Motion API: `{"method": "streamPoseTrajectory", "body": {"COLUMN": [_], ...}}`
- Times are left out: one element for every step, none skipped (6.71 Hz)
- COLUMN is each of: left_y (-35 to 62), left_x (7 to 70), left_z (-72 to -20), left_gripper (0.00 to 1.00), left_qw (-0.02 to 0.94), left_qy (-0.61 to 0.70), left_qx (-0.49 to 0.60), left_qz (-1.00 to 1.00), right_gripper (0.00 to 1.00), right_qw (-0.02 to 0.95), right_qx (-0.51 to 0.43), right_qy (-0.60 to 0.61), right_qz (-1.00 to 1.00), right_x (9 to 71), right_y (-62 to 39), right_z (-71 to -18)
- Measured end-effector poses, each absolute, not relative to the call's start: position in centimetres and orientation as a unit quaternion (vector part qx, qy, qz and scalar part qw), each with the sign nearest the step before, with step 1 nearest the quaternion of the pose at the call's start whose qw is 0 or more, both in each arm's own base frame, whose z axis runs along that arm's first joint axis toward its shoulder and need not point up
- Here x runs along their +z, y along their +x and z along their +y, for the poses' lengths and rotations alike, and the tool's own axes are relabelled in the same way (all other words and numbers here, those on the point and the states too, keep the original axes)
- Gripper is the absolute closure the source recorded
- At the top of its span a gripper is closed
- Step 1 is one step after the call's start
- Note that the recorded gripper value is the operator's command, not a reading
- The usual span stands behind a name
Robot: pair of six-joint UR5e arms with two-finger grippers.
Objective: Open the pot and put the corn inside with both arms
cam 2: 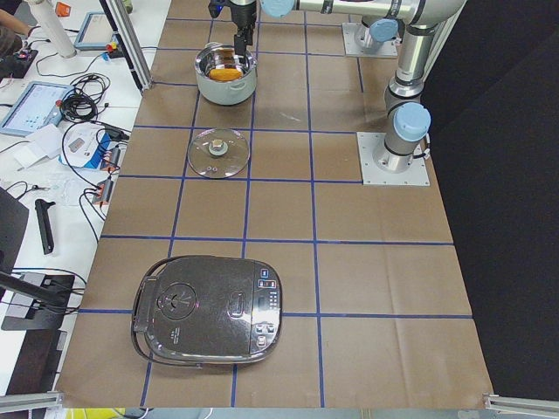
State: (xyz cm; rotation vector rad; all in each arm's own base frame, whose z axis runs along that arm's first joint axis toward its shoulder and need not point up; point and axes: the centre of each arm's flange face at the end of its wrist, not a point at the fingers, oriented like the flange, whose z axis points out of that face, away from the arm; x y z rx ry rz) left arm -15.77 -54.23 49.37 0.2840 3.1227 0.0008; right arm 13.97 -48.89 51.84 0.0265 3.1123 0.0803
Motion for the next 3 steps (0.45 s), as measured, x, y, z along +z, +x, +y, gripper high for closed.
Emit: {"method": "streamPoseTrajectory", "body": {"left_y": [-15.8, -15.7, -15.6], "left_x": [49.1, 48.5, 48.3], "left_z": [-52.6, -51.2, -50.5], "left_gripper": [0.00, 0.00, 0.00], "left_qw": [0.002, 0.002, 0.002], "left_qy": [0.074, 0.056, 0.047], "left_qx": [0.012, 0.021, 0.024], "left_qz": [0.997, 0.998, 0.999], "right_gripper": [0.01, 0.00, 0.00], "right_qw": [0.010, 0.005, 0.003], "right_qx": [0.024, 0.022, 0.020], "right_qy": [0.008, 0.008, 0.008], "right_qz": [1.000, 1.000, 1.000], "right_x": [51.9, 52.0, 52.2], "right_y": [13.9, 13.8, 13.8], "right_z": [-48.9, -48.9, -48.9]}}
